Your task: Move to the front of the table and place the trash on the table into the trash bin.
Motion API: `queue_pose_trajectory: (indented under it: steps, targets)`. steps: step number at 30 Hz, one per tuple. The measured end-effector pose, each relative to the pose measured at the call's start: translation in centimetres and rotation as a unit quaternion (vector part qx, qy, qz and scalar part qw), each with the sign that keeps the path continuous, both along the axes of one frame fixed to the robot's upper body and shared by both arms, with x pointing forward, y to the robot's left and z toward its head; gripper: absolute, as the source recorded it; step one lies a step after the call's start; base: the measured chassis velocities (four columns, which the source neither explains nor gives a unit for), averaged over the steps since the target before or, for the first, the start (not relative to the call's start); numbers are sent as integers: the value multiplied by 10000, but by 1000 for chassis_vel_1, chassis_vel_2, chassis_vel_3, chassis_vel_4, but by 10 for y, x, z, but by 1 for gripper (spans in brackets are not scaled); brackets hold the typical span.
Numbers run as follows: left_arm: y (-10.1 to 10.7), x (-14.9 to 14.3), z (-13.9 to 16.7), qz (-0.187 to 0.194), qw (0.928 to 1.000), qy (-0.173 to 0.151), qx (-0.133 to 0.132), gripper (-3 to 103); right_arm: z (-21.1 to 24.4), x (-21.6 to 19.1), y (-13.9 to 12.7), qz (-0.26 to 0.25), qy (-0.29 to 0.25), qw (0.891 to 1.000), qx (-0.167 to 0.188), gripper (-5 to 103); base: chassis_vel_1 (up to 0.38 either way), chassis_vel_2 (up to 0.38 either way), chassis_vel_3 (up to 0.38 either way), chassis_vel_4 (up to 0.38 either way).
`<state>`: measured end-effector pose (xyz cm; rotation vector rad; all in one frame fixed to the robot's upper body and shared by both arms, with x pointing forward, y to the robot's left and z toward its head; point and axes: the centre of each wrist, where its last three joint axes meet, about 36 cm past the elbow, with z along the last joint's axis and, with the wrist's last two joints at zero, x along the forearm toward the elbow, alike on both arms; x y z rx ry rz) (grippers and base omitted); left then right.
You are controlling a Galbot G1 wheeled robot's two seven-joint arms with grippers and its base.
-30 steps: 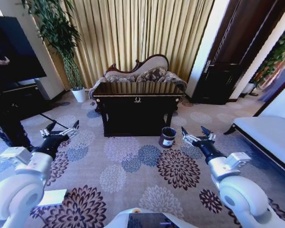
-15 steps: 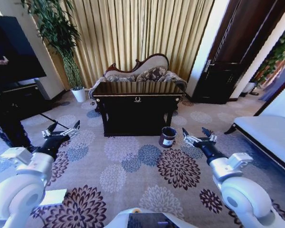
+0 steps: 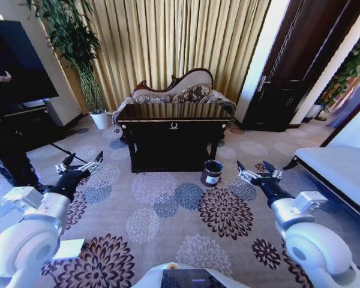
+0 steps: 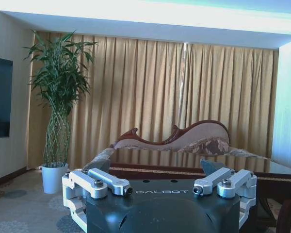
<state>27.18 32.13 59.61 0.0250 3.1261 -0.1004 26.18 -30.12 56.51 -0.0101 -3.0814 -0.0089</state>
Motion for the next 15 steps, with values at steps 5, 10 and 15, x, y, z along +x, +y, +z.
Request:
queue_pose_trajectory:
  steps: [5, 10, 15]
  targets:
    - [1, 0, 0, 4, 10000, -1, 12, 100, 1, 0, -1, 2, -8, 10000, -2, 100, 0, 0, 0, 0]
    - [1, 0, 0, 10, 10000, 4, 22, 100, 1, 0, -1, 15, 9, 10000, 22, 100, 0, 0, 0, 0]
    - [1, -1, 0, 29, 10000, 3, 18, 100, 1, 0, -1, 22, 56, 10000, 3, 100, 0, 0, 0, 0]
